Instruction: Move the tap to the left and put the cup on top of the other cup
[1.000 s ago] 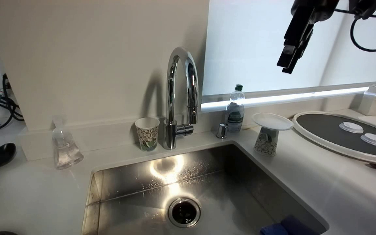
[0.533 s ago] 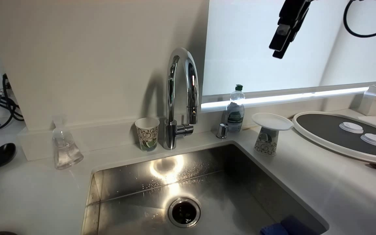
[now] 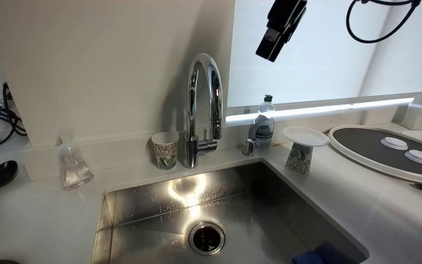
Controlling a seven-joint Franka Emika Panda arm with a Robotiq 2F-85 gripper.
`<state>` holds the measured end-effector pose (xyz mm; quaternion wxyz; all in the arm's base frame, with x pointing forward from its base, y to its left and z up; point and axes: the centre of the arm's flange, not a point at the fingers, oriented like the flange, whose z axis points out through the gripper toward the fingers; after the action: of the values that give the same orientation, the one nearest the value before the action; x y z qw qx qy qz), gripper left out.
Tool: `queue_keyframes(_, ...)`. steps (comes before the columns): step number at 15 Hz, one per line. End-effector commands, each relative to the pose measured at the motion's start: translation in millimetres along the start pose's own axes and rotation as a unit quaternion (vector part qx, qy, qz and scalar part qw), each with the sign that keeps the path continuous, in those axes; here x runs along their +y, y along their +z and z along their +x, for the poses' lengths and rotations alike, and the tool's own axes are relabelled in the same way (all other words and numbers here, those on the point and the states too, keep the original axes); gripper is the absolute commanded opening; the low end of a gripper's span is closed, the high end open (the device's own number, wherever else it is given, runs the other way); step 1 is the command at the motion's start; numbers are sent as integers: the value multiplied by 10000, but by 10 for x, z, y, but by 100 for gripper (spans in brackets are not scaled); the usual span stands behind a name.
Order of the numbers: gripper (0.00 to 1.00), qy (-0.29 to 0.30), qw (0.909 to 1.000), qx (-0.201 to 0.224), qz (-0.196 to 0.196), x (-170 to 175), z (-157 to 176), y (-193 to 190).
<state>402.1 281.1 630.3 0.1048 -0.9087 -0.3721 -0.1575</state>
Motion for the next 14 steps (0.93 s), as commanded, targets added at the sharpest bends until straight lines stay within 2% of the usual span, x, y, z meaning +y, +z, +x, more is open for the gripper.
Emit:
queue_keyframes(1,100,-209,9995,50,-215,-79,126,238)
queue_keyframes(6,100,-229,9997,70,-97,-152,190,406)
queue_keyframes(8,100,-287,9995,24,128,-191,192,470)
queue_keyframes(9,100,-247,9997,4,-20,-140,174,390)
queue_keyframes(14,100,-257,9997,-28,52,-176,185,444)
